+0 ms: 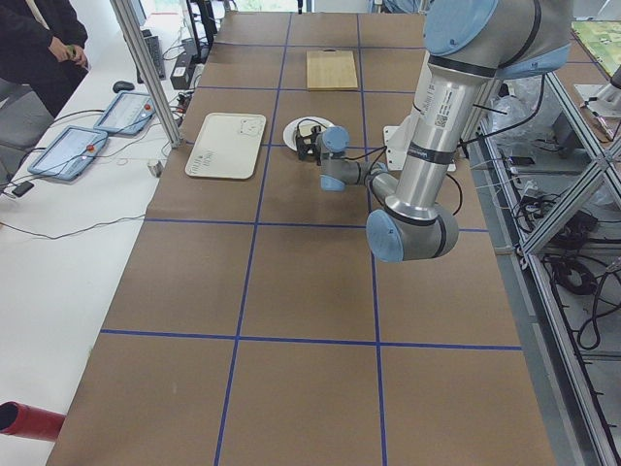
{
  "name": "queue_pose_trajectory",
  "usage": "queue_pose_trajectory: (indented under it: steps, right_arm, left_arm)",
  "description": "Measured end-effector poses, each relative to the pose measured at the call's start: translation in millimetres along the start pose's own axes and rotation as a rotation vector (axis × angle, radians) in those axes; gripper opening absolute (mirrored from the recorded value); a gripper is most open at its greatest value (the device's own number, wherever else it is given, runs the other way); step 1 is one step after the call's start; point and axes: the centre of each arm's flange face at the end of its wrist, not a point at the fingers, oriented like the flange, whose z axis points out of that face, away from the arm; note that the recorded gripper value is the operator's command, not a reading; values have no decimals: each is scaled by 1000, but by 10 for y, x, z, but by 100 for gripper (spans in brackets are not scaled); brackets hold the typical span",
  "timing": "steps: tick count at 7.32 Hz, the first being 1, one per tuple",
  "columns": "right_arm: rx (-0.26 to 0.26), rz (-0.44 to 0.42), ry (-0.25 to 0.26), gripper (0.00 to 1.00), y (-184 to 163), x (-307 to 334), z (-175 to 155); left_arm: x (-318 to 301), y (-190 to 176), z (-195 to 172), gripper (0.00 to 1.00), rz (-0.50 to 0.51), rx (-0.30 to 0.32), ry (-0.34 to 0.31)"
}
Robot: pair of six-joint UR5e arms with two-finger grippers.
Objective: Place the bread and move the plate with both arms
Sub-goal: 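Move the left gripper to the white plate rim and grip it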
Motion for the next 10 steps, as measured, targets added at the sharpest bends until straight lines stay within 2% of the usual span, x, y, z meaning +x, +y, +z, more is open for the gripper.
queue_pose_trajectory:
  steps: [1, 3, 7, 10]
  right_arm:
    - [0, 1, 0, 100, 1, 3, 1]
    - [-1, 2, 0, 100, 7, 8, 4]
    - [-2, 5, 1, 100, 18, 19, 15]
    - [-4, 8, 3, 100, 23, 33, 30]
  left_arm:
    - [4, 9, 56, 65, -1, -1, -3]
    - [15, 77, 144, 56, -1, -12, -6]
    - [15, 128, 306, 44, -3, -20, -18]
    - [-43, 172, 353, 41, -2, -29, -17]
